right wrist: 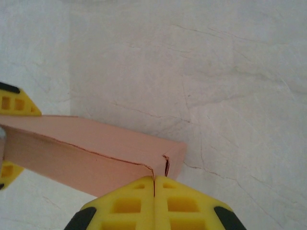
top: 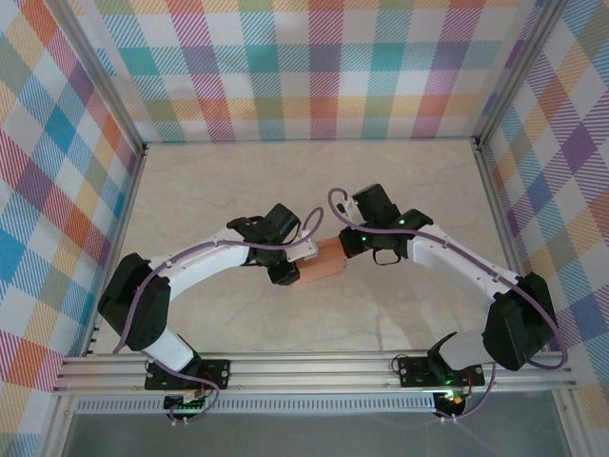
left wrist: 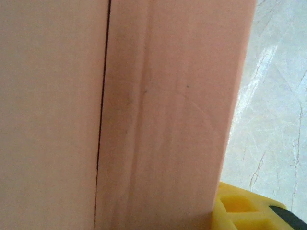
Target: Fold the paper box
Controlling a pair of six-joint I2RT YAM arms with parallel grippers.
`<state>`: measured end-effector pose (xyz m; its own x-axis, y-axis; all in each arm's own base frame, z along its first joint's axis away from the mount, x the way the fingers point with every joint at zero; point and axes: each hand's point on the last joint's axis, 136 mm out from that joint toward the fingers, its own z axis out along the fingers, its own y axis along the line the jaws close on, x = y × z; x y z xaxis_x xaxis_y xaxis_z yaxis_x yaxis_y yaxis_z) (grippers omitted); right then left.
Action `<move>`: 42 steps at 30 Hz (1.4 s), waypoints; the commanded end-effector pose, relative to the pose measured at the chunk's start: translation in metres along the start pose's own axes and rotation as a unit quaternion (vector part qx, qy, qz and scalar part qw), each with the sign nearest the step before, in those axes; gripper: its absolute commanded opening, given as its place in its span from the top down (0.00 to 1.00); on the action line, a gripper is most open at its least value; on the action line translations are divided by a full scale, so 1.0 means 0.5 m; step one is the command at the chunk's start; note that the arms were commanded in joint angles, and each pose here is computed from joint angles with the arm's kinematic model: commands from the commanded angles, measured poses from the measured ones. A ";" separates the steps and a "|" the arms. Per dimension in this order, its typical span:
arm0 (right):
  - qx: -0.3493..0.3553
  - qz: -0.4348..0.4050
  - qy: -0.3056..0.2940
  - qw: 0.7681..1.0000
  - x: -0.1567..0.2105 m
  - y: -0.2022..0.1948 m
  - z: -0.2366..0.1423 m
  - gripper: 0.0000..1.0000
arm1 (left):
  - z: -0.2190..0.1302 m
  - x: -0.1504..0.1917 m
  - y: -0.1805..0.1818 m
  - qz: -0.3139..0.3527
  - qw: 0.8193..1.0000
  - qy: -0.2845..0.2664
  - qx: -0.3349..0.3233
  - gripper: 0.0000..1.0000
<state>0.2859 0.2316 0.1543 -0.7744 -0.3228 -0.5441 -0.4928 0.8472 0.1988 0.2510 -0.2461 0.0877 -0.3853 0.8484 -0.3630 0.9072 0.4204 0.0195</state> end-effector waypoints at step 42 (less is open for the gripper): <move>0.057 0.040 -0.015 0.997 0.037 -0.014 0.029 1.00 | -0.065 -0.039 0.000 -0.045 0.997 -0.052 -0.027 0.42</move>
<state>0.2857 0.2280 0.1376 -0.7709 -0.2378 -0.5910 -0.3979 0.9042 0.1551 0.2528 -0.2506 0.0993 -0.4368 0.8080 -0.3953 0.8778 0.4789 0.0089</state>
